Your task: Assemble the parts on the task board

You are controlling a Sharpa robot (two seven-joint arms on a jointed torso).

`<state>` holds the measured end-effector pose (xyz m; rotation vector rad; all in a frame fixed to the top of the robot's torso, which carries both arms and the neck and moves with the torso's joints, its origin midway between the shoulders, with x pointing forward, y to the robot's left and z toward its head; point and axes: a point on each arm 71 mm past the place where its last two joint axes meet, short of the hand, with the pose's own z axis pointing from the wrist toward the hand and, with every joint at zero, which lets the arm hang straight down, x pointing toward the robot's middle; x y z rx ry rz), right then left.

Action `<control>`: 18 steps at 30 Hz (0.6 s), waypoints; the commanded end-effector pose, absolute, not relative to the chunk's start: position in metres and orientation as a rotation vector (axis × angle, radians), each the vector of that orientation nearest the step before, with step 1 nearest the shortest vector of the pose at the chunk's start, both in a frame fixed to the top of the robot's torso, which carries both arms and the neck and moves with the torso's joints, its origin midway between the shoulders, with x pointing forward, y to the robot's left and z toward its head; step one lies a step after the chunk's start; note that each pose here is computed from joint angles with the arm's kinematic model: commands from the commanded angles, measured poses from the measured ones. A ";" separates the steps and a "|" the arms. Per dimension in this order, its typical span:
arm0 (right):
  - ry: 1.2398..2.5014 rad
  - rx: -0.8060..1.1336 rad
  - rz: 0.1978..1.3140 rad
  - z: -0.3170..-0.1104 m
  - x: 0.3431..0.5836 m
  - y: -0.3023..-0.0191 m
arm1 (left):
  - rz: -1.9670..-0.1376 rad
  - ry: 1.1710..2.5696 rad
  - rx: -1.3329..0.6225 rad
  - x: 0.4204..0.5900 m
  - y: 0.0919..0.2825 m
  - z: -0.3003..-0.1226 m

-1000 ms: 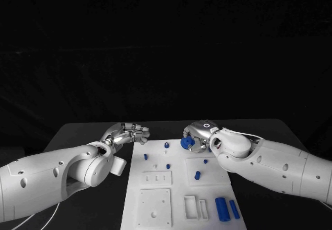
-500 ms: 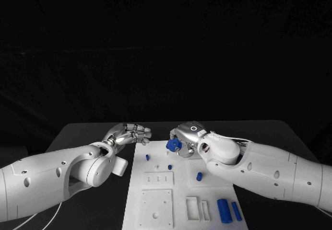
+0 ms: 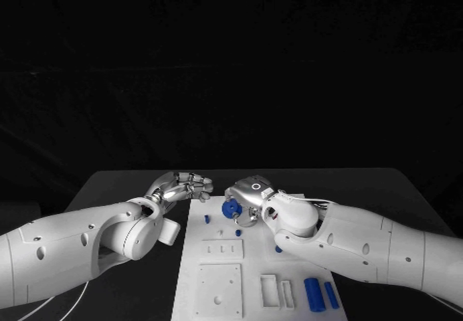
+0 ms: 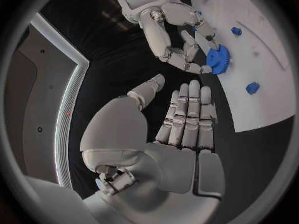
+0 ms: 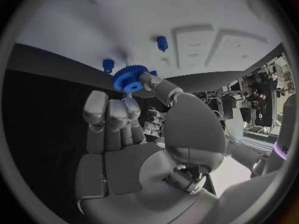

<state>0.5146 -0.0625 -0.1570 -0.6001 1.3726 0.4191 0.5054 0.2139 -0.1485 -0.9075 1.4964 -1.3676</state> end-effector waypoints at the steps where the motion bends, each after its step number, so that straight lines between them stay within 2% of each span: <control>1: 1.376 -0.619 0.410 -0.162 0.515 -0.061 | -1.380 1.493 -0.901 0.506 0.212 -0.147; 18: 1.410 -0.621 0.388 -0.173 0.522 -0.062 | -1.384 1.495 -0.899 0.505 0.210 -0.147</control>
